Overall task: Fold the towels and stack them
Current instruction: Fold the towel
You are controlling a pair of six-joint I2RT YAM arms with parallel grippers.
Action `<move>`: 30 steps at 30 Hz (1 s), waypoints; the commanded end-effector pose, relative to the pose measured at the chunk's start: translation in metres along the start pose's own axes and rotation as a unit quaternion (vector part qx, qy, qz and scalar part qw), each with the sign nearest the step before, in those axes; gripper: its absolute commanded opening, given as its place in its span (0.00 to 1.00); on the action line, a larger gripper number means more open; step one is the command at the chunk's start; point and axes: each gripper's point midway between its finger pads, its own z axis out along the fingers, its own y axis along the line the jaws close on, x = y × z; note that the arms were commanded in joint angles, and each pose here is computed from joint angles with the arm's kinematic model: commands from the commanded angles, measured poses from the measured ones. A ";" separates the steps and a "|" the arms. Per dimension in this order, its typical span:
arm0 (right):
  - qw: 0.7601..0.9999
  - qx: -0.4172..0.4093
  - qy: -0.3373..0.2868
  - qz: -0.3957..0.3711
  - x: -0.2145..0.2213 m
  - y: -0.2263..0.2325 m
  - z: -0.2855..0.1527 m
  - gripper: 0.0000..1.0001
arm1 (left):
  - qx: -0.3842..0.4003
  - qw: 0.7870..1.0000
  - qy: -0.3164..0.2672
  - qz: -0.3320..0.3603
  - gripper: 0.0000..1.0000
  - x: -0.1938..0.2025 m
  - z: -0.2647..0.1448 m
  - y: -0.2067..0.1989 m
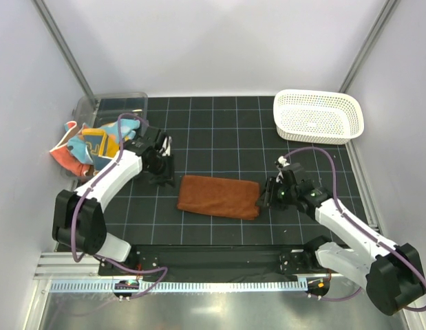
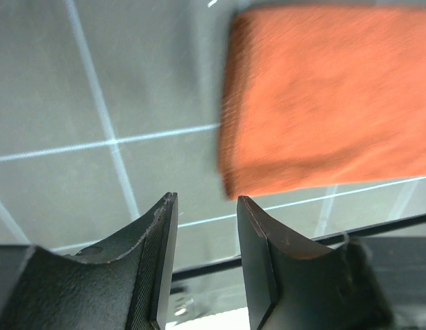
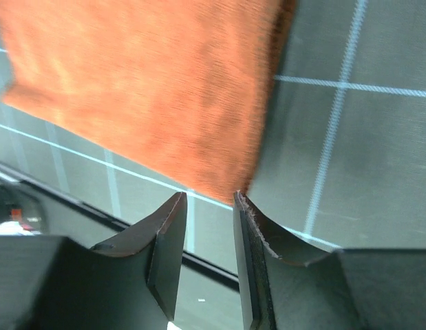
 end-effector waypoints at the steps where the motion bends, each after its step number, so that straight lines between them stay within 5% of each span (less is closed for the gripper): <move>1: 0.998 -0.059 -0.023 0.025 -0.025 0.039 -0.009 0.40 | 0.079 0.995 -0.049 -0.019 0.44 -0.020 -0.021 -0.043; 5: 0.997 -0.067 -0.015 0.044 -0.032 0.045 0.005 0.38 | 0.151 0.987 -0.033 -0.039 0.44 -0.009 0.001 -0.082; 13: 0.992 -0.043 0.000 0.122 0.010 0.007 0.040 0.36 | 0.026 0.995 -0.015 -0.092 0.41 0.027 0.064 -0.033; 21: 0.994 -0.016 -0.031 0.107 -0.006 0.005 0.022 0.37 | 0.002 0.994 -0.055 -0.093 0.44 -0.004 0.037 -0.035; 24: 0.993 -0.004 -0.052 0.104 -0.017 0.006 0.012 0.44 | 0.007 0.994 -0.076 -0.079 0.47 -0.016 0.022 -0.038; 27: 0.993 0.015 -0.077 0.085 -0.031 0.003 0.008 0.63 | 0.048 0.994 -0.078 -0.060 0.49 -0.024 0.024 -0.055; 30: 0.994 0.042 -0.079 0.062 -0.036 -0.006 0.014 0.65 | 0.081 0.993 -0.063 -0.053 0.49 -0.026 0.038 -0.068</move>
